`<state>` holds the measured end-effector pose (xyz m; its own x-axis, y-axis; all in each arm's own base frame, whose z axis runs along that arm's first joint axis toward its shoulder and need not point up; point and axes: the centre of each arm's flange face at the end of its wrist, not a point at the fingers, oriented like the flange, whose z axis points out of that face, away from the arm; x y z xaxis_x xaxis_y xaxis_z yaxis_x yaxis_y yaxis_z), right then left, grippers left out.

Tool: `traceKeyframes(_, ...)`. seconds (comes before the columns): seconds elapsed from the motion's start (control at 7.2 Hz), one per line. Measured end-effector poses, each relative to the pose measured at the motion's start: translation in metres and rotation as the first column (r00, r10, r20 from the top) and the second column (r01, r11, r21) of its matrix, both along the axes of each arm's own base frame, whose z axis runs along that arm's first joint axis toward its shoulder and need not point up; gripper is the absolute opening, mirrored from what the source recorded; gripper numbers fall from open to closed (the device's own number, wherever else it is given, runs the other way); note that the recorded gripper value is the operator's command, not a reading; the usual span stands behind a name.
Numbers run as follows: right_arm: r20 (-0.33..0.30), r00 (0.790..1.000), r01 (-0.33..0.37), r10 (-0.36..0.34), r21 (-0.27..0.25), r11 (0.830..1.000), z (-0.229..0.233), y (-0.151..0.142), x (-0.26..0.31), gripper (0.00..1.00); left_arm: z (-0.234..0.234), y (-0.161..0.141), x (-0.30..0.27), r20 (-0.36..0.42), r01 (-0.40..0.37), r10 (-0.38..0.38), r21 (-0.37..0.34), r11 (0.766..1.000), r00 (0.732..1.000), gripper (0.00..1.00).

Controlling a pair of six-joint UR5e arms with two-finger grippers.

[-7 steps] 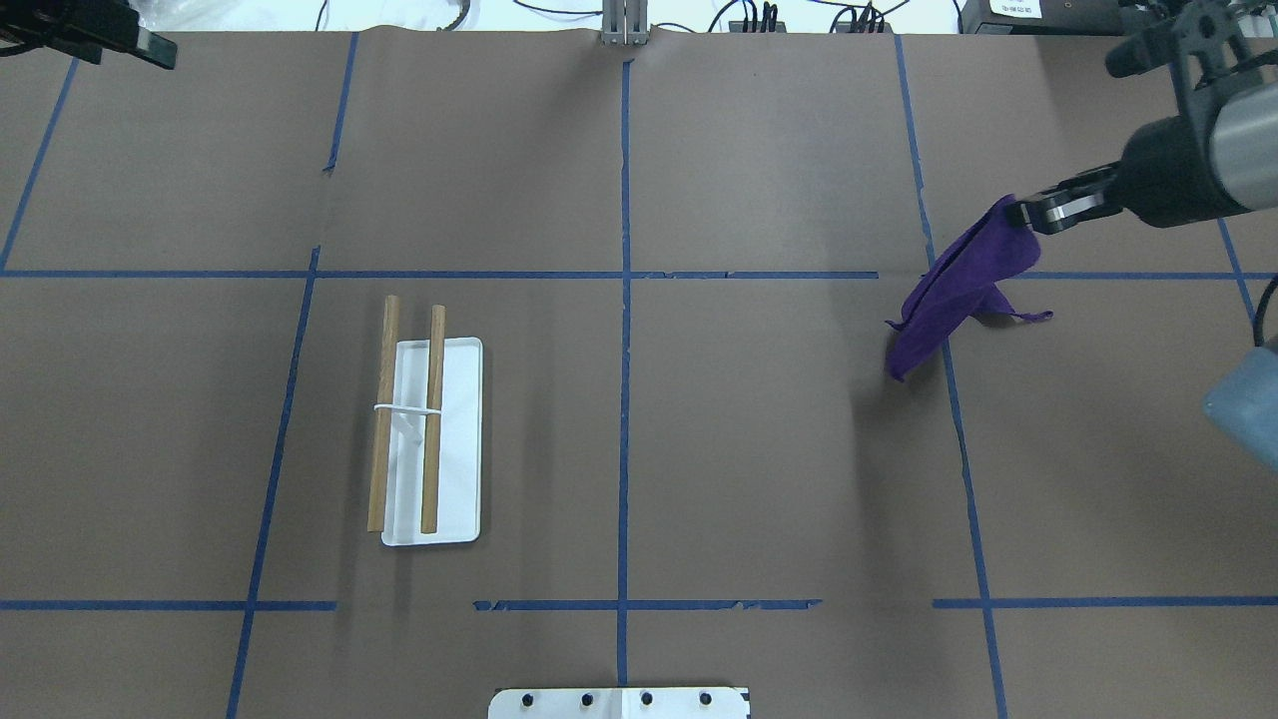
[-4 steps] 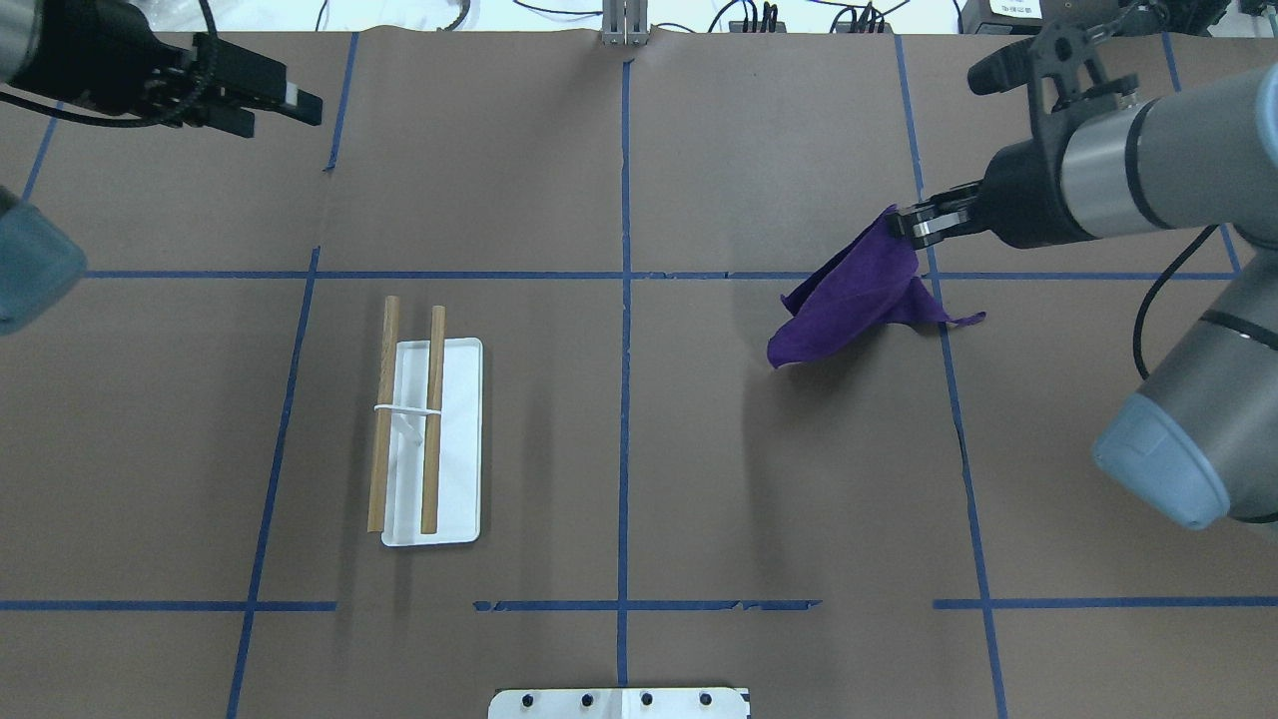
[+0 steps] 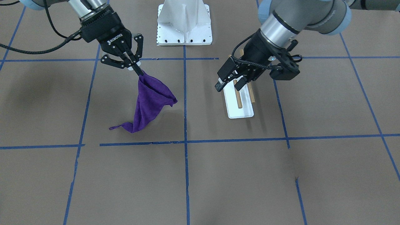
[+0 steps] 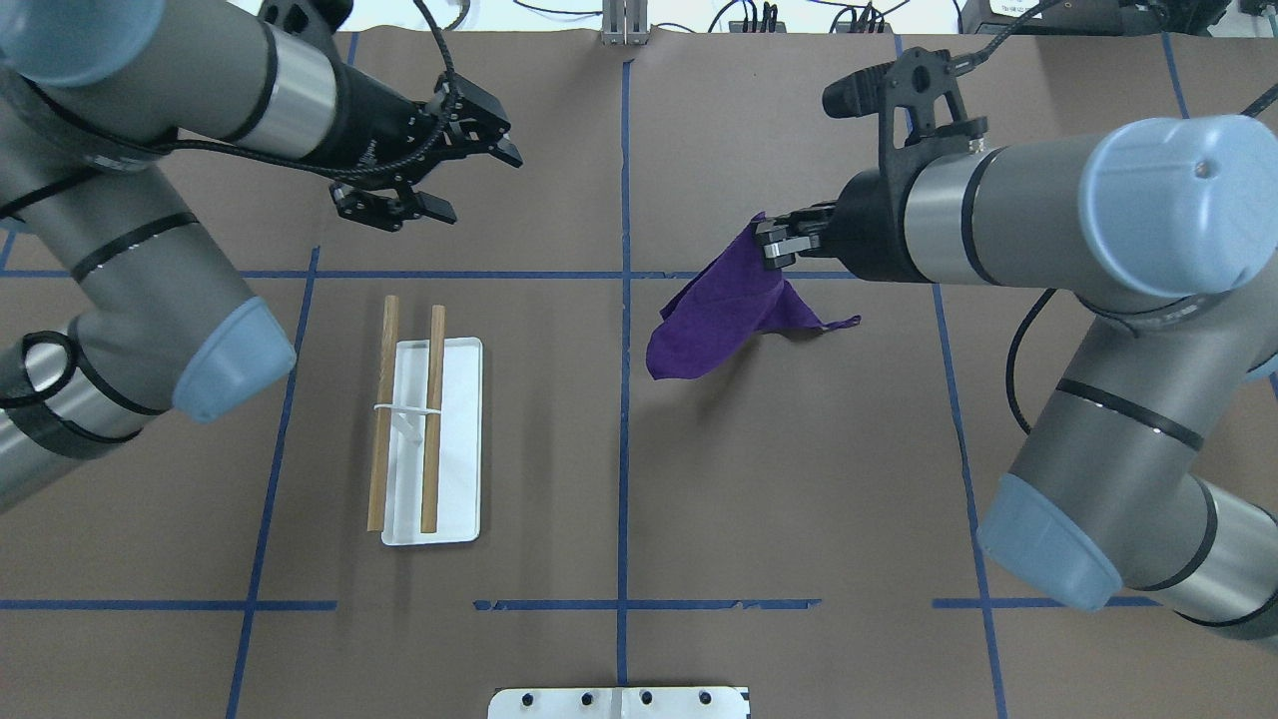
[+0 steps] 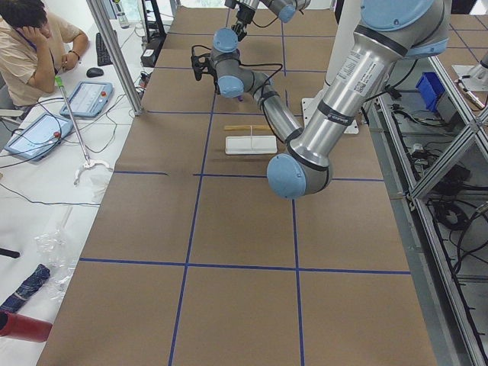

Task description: Hang towel on rack

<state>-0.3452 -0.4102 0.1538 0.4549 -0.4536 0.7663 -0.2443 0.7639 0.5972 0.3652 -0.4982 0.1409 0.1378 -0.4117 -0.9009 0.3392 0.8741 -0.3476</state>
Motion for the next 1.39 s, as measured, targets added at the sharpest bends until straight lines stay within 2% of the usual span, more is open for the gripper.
traceKeyframes(0.14, 0.018, 1.000, -0.014, 0.014, 0.018, 1.000, -0.012, 0.006, -0.006, 0.00, -0.011, 0.013, 0.027, -0.016, 0.020, -0.021, -0.097, 0.995, 1.000, 0.70)
traceKeyframes(0.42, 0.042, 0.999, -0.028, 0.026, 0.037, 0.999, -0.027, 0.010, -0.007, 0.00, -0.032, 0.027, 0.073, -0.037, 0.043, -0.052, -0.211, 0.977, 0.998, 0.70)
traceKeyframes(0.69, 0.058, 0.998, -0.041, 0.038, 0.050, 0.998, -0.036, 0.012, -0.006, 0.00, -0.043, 0.030, 0.094, -0.047, 0.045, -0.060, -0.270, 0.962, 0.997, 0.70)
traceKeyframes(1.11, 0.072, 0.996, -0.050, 0.046, 0.062, 0.997, -0.044, 0.017, -0.007, 0.00, -0.049, 0.027, 0.106, -0.048, 0.046, -0.063, -0.298, 0.953, 0.997, 0.70)
traceKeyframes(1.25, 0.079, 0.996, -0.051, 0.046, 0.066, 0.996, -0.047, 0.019, -0.006, 0.00, -0.047, 0.027, 0.109, -0.045, 0.044, -0.060, -0.301, 0.953, 0.997, 0.67)
traceKeyframes(1.39, 0.085, 0.995, -0.051, 0.045, 0.070, 0.996, -0.050, 0.020, -0.004, 0.00, -0.047, 0.029, 0.111, -0.044, 0.041, -0.057, -0.302, 0.953, 0.997, 0.46)
